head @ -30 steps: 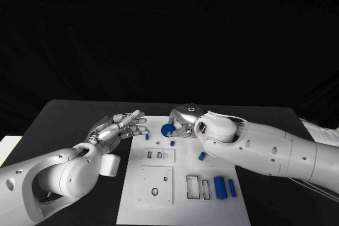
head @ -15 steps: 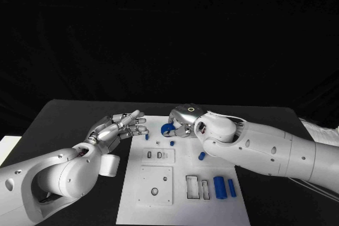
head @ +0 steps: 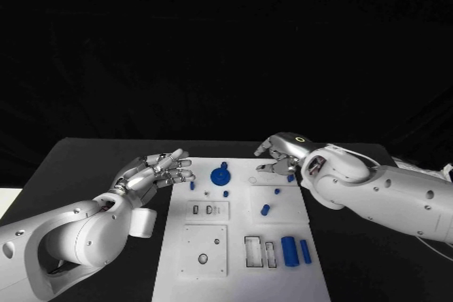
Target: Assemble the parts on the task board
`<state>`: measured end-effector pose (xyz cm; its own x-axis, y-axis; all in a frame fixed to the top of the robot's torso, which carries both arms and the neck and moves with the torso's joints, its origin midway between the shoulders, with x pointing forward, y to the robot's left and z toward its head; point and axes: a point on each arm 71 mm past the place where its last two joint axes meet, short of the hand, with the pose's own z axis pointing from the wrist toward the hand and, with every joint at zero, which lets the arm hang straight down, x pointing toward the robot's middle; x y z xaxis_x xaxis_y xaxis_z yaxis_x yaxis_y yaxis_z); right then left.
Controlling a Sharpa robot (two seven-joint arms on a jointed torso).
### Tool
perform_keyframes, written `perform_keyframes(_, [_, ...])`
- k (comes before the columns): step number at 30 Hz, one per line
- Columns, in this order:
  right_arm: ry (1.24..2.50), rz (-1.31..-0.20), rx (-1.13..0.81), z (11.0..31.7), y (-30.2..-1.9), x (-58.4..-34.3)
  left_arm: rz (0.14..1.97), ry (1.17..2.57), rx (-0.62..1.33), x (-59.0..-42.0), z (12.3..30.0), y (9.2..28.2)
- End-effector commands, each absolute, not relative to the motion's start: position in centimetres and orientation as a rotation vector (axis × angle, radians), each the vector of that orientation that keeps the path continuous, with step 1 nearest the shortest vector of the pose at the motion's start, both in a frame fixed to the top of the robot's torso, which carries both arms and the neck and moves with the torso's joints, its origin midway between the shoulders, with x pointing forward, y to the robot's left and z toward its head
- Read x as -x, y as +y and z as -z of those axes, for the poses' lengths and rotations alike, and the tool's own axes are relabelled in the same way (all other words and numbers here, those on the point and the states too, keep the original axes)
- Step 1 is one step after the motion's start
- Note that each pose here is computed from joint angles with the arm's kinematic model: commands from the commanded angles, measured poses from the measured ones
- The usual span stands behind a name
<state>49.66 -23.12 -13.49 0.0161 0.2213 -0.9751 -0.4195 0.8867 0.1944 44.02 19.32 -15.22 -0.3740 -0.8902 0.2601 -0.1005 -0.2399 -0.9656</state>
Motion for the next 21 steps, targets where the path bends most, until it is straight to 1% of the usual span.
perform_keyframes(1, [1.524,-0.741,0.008,13.5,-24.6,-49.3,1.705,1.408,1.219,-44.1,15.1,19.2])
perform_keyframes(5, [1.545,-0.768,-0.076,14.0,-27.8,-49.3,1.702,1.406,1.221,-44.3,15.3,19.3])
perform_keyframes(9, [1.558,-0.752,-0.122,14.5,-30.3,-49.2,1.7,1.407,1.222,-44.4,15.4,19.2])
perform_keyframes(12, [1.571,-0.734,-0.144,15.1,-31.6,-49.1,1.7,1.408,1.222,-44.5,15.5,19.2])
perform_keyframes(15, [1.589,-0.722,-0.16,16.1,-32.3,-49.0,1.699,1.409,1.223,-44.6,15.6,19.1])
perform_keyframes(21, [1.607,-0.718,-0.167,17.1,-32.2,-49.3,1.7,1.41,1.223,-44.6,15.7,19.0])
